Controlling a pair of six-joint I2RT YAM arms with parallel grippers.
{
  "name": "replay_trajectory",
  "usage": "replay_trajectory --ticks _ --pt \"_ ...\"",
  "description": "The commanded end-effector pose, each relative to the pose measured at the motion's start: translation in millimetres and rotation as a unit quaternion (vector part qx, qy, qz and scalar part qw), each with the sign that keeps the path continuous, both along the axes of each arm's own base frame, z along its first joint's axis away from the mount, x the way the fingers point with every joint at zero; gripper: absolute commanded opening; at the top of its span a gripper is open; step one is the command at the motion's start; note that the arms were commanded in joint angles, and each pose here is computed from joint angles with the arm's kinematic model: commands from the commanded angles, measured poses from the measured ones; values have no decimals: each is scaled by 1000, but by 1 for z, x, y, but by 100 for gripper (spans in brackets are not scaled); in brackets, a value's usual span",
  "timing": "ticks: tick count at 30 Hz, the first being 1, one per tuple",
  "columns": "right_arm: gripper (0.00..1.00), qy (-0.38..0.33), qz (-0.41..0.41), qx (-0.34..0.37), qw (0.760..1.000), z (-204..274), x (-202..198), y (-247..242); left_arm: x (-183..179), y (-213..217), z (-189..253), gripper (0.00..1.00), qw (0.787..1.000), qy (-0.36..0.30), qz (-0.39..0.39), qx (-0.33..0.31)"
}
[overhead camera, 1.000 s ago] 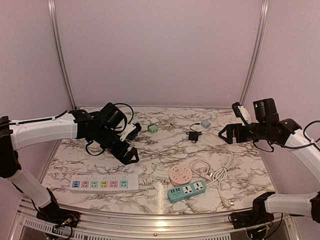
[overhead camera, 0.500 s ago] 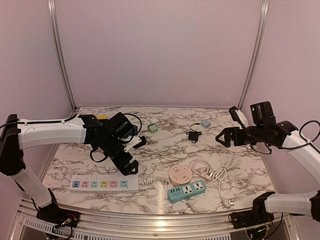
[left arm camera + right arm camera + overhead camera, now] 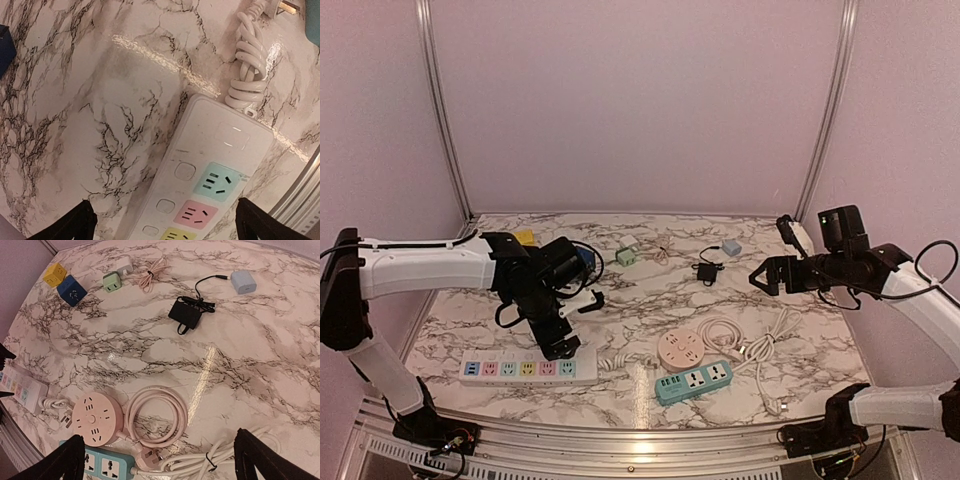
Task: Insert the plug
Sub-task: Move the socket to the center of the board.
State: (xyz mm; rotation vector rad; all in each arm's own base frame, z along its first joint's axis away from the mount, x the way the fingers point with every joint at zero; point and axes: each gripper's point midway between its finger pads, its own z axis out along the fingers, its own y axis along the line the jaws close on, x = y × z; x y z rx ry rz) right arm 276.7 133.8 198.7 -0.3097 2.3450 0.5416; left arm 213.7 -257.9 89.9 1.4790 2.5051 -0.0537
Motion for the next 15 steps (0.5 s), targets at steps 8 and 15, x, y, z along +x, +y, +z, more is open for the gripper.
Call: replay_trajectory --ticks 8,15 --pt "98 -5 15 13 1000 3 5 11 -24 6 -22 99 989 55 -113 76" --pt "98 -7 17 16 1000 2 2 12 -18 6 -35 99 987 48 -126 92"
